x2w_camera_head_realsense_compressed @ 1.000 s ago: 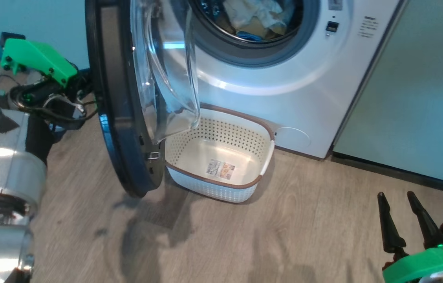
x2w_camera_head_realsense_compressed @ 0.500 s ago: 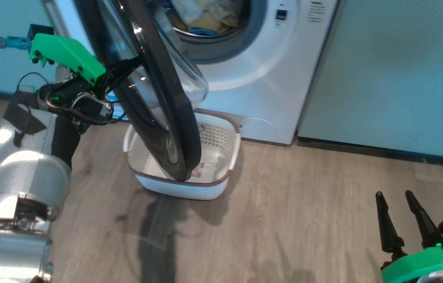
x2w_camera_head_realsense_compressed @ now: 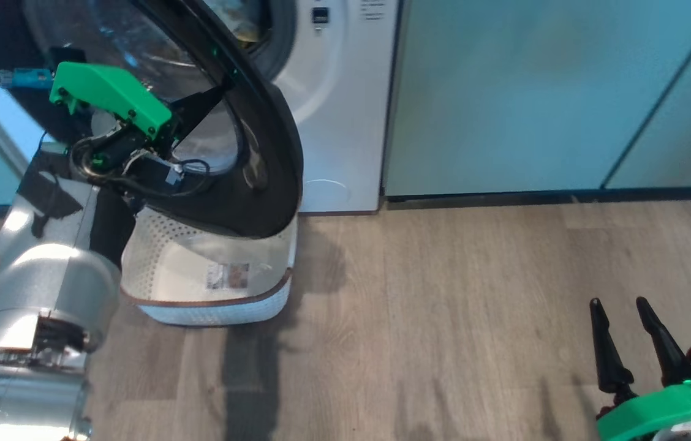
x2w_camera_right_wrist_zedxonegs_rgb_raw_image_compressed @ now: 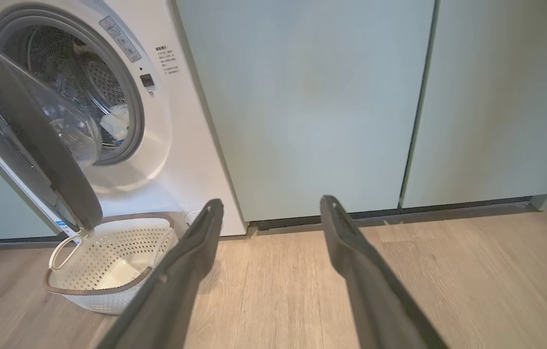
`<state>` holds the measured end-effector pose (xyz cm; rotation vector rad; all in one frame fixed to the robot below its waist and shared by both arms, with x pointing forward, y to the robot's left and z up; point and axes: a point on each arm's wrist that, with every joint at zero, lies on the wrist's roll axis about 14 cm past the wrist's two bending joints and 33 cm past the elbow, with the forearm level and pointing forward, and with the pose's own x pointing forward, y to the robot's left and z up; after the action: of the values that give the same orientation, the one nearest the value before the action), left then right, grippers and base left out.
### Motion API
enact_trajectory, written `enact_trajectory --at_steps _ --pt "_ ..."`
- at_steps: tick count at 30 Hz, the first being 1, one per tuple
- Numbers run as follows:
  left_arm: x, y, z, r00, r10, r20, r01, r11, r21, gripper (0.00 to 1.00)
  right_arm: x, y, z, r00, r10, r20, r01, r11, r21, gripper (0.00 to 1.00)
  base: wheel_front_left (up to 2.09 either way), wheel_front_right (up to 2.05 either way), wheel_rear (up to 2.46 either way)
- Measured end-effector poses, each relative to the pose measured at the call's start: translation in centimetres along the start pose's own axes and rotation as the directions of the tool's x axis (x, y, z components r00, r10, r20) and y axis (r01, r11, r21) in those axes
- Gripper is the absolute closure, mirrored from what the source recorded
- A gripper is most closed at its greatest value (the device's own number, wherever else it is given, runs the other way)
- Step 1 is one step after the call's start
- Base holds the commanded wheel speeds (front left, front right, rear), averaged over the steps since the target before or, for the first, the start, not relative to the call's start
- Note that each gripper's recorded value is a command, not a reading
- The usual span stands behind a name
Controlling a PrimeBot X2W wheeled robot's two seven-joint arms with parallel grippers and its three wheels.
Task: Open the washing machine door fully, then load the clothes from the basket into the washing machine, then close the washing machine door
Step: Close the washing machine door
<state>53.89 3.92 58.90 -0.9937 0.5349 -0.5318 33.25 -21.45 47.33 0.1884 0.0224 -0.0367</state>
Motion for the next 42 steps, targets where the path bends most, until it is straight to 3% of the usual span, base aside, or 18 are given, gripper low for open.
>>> enact_trajectory --at_steps 6,13,14,16,18,25,33,40,42 --pt "1.0 -1.5 -1.0 0.999 -0.046 -0.023 0.046 0.999 -0.004 1.0 -0.6 -0.9 0.2 1.0 -0.029 0.008 0.029 1.0 -0.001 0.0 0.0 0.0 0.0" --pt "-0.6 -0.1 -0.8 1.0 -0.025 0.003 0.026 0.999 -0.035 1.0 0.0 0.0 0.4 1.0 0.0 0.014 0.0 1.0 0.001 0.0 0.0 0.0 0.0" --pt "-0.6 -0.1 -0.8 1.0 -0.025 0.003 0.026 0.999 -0.035 0.96 0.0 0.0 0.4 1.0 0.0 0.014 0.0 1.0 0.001 0.0 0.0 0.0 0.0" --pt "-1.3 0.7 -0.4 1.0 -0.004 0.022 0.005 0.999 -0.044 0.55 0.3 0.4 0.4 1.0 0.014 0.015 -0.014 1.0 0.001 0.0 0.0 0.0 0.0" --pt "-2.0 1.1 0.2 0.999 0.009 0.046 -0.007 0.999 -0.042 0.0 0.5 0.8 0.4 0.999 0.029 0.015 -0.029 1.0 0.002 0.0 0.0 0.0 0.0" --pt "-4.9 2.8 2.9 0.984 0.067 0.164 -0.065 0.998 -0.018 0.0 1.5 2.6 0.4 0.996 0.084 0.016 -0.084 0.996 0.004 0.0 0.0 0.0 0.0" --pt "-9.1 5.5 4.7 0.948 0.137 0.288 -0.182 0.974 0.134 0.0 2.1 4.1 0.6 0.991 0.129 0.022 -0.129 0.992 0.007 0.0 0.0 0.0 0.0" --pt "-11.8 7.2 4.8 0.916 0.15 0.372 -0.259 0.93 0.262 0.0 2.2 4.6 0.2 0.99 0.143 0.013 -0.143 0.99 0.013 0.0 0.0 0.0 0.0" --pt "-12.8 8.3 4.5 0.903 0.156 0.401 -0.297 0.9 0.32 0.0 2.2 4.8 -0.1 0.989 0.146 0.004 -0.146 0.989 0.017 0.0 0.0 0.0 0.0"
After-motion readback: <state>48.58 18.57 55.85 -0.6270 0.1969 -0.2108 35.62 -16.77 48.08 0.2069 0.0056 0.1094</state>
